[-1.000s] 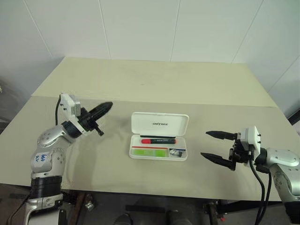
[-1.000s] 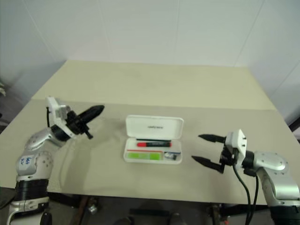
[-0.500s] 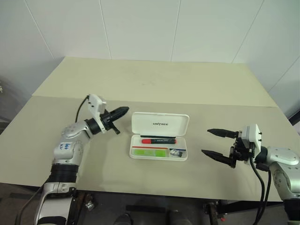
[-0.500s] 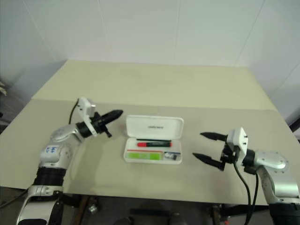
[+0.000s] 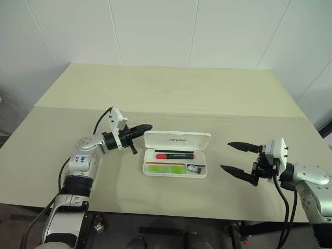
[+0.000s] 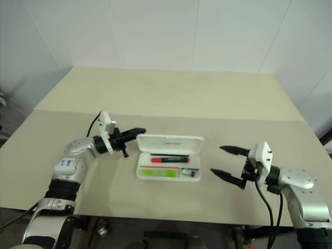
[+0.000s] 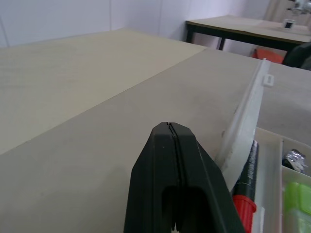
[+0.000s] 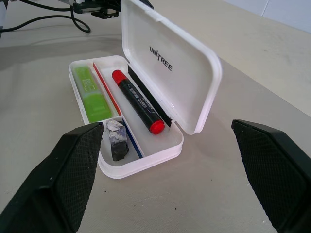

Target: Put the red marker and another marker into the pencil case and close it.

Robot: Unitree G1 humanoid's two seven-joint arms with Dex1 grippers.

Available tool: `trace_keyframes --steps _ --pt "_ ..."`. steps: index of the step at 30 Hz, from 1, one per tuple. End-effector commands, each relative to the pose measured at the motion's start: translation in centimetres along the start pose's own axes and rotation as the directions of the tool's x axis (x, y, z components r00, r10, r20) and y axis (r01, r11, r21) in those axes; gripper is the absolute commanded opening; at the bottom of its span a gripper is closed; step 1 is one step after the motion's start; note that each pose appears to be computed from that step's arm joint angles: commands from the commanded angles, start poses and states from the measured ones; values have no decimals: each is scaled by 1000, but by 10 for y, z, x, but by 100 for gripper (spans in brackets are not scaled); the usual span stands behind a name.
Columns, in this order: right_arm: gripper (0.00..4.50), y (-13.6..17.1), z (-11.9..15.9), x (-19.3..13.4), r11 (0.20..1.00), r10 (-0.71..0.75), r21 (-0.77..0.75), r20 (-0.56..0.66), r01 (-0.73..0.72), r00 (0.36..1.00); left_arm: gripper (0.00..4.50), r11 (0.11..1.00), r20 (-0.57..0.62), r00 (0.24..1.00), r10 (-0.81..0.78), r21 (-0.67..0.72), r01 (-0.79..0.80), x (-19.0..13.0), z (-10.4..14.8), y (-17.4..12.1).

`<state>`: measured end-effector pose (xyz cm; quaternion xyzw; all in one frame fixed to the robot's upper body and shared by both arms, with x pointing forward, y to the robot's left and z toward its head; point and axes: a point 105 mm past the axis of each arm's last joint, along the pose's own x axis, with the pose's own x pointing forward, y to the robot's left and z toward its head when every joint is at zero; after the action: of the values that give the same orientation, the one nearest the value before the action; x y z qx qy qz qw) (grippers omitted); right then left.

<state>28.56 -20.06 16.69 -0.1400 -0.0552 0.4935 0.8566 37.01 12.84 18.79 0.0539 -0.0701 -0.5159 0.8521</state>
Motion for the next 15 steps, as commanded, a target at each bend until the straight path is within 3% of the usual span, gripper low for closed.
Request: trace_keyframes --steps 1,10,15 --pt "450 -1 12 -1 1000 -2 -29 24 3 1000 2 984 -2 991 -134 115 134 1 14 -21" --pt "450 -2 22 1 1000 -9 -24 43 10 999 2 913 -219 919 -328 176 368 -1 -14 -59" --pt "450 0 24 2 1000 -12 -27 45 14 999 2 906 -281 895 -345 148 396 7 -25 -69"
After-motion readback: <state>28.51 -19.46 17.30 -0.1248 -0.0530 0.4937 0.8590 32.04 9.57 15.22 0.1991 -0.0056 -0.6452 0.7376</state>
